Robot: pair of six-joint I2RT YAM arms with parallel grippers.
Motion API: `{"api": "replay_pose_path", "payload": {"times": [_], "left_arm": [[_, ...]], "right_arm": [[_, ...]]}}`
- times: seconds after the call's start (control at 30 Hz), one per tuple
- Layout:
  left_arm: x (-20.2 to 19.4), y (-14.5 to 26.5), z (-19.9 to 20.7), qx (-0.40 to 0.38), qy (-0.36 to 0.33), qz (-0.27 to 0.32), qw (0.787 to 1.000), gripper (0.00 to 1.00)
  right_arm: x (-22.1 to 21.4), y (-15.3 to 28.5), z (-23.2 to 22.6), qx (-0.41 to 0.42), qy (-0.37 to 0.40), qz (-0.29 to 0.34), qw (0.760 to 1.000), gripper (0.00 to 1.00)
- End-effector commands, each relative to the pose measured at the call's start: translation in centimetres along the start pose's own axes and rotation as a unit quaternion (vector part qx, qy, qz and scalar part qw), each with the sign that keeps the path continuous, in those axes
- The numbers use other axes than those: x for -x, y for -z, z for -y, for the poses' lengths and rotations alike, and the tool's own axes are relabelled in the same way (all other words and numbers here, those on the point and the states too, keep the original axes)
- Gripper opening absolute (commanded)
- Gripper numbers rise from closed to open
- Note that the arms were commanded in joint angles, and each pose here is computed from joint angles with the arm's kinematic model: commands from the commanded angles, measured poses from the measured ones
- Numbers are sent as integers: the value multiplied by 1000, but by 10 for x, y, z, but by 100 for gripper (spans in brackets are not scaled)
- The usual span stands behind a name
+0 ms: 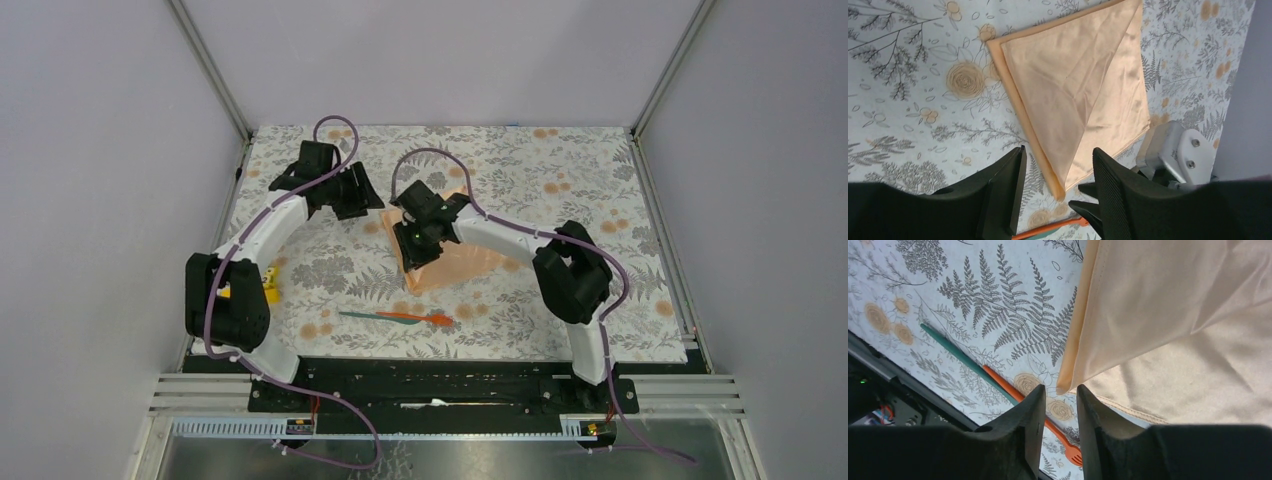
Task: Fold the napkin into a case and place the utensils inside
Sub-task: Smooth out the top corner of the smaller-rectangle-folded napkin at the center of the board, then pick up the 2/3-rectangle-folded napkin from the center of the board.
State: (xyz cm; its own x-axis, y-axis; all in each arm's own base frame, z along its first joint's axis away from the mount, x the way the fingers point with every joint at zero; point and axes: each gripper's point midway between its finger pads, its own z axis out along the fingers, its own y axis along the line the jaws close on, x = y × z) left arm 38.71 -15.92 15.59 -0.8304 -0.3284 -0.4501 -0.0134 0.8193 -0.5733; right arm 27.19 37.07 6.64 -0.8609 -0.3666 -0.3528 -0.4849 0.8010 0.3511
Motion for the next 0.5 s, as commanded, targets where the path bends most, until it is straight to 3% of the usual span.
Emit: {"api": "replay_pose_path", "payload": {"times": [0.0,0.17,0.3,0.47], "left_arm": [[19,37,9,5,-52,44,998,58],[25,55,1,30,-64,80,994,62],[31,64,-7,27,-54,94,994,64],[32,69,-9,3,-41,93,995,64]], "right_arm": [[1,-3,9,-80,13,-9,997,41],[-1,-13,10,-123,42,-33,991,47],[-4,-18,10,-156,60,-49,985,36],[-4,-20,7,-165,67,-49,983,39]]}}
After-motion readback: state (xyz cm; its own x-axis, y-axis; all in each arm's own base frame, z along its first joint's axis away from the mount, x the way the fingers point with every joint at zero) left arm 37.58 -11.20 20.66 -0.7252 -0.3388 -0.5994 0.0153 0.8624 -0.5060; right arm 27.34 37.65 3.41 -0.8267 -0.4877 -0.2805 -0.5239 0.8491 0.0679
